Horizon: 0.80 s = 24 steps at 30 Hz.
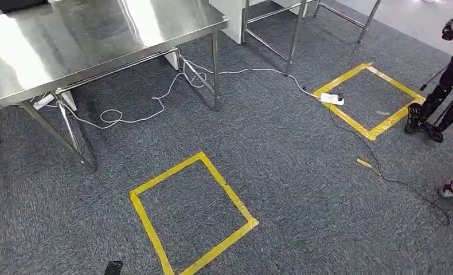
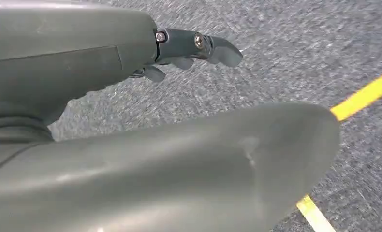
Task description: Take the parts from the cabinet and place them on the table.
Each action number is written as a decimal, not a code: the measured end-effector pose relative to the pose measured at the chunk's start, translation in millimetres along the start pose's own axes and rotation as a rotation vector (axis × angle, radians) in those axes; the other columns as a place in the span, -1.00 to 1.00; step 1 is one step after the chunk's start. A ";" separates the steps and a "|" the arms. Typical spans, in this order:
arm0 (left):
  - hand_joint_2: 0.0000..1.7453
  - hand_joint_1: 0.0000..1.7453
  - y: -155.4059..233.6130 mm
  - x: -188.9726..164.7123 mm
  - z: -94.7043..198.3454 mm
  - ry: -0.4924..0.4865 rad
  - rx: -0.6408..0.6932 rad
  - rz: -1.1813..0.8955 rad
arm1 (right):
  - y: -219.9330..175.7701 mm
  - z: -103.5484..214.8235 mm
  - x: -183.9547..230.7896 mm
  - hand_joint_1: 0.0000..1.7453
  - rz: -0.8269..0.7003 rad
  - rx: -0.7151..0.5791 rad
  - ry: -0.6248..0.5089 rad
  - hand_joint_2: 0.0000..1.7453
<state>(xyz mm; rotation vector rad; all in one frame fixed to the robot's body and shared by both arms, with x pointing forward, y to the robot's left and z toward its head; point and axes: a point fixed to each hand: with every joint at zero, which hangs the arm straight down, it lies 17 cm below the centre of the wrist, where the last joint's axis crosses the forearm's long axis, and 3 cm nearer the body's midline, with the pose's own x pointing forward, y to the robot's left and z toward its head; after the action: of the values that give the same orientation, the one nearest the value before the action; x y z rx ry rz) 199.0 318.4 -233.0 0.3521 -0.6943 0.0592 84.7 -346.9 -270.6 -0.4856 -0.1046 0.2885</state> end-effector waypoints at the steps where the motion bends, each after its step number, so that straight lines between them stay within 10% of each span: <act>1: -1.00 -1.00 -0.7 0.1 0.2 0.000 -0.001 -0.001 | -0.5 -0.4 -1.9 -1.00 0.001 -0.001 0.003 -1.00; 24: -1.00 -1.00 -34.6 -85.8 33.4 0.449 -0.220 -0.119 | 4.3 -0.7 -8.8 -1.00 0.022 0.037 0.016 -1.00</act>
<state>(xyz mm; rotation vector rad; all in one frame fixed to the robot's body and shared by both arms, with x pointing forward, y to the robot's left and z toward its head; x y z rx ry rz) 118.3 280.0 -274.0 0.1578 -0.2310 -0.0506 75.4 -346.3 -273.6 -0.4523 -0.0780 0.3074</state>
